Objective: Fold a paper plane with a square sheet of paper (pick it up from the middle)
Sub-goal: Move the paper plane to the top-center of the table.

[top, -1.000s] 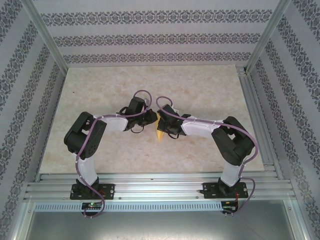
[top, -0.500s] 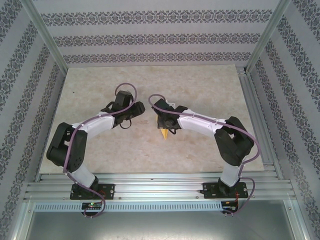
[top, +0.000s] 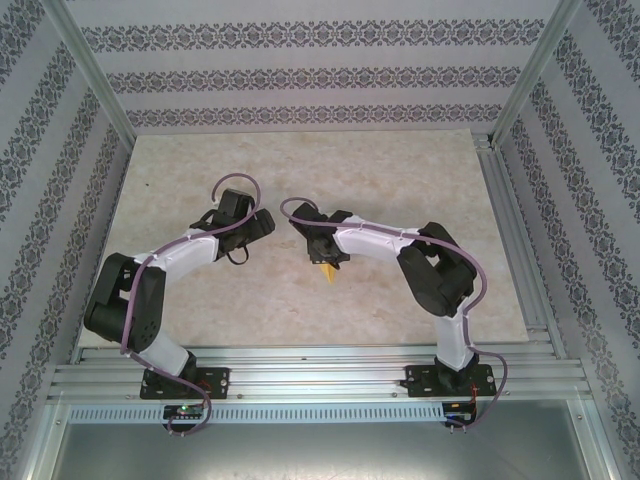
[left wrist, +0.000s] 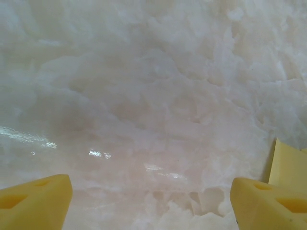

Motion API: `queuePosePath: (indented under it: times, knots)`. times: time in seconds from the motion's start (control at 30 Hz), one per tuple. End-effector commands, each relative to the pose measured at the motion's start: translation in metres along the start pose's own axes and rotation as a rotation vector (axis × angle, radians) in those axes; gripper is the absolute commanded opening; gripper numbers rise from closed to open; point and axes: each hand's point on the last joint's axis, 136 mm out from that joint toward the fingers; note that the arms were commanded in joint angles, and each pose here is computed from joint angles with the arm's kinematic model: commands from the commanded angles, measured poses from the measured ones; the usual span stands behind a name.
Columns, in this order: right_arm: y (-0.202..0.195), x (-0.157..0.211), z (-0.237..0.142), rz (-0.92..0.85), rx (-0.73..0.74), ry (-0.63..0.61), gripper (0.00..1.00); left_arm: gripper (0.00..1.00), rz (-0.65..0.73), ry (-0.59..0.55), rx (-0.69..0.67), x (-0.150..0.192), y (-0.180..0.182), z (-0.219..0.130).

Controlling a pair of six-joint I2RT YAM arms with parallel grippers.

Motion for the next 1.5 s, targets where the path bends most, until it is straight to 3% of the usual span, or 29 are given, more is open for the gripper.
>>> queuePosePath:
  times: [0.0,0.47,1.07,1.27,1.47]
  knots:
    - [0.008,-0.004,-0.001,-0.004,0.006,-0.018,0.24,0.87,0.013,-0.025,-0.027,-0.008,0.007,-0.007]
    - [0.003,0.000,0.013,0.055,0.030,-0.033,0.25,0.89,0.021,-0.012,-0.032,-0.006,0.007,-0.005]
    - [-0.002,0.005,0.025,0.087,0.047,-0.075,0.15,0.90,0.036,-0.005,-0.046,-0.007,0.008,-0.005]
    - [0.000,-0.016,-0.002,0.062,0.014,-0.146,0.11,0.91,0.042,-0.008,-0.051,-0.008,0.009,-0.008]
    - [0.000,-0.053,-0.017,0.042,-0.041,-0.206,0.11,1.00,0.057,-0.053,-0.106,-0.014,0.022,-0.020]
Point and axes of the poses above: each hand's point on the last joint's axis, 136 mm out from that joint toward the fingers, its own z axis out along the fingers, its own y axis along the line the jaws close on, x = y × z, and after that the axes turned 3 degrees about z, right-handed
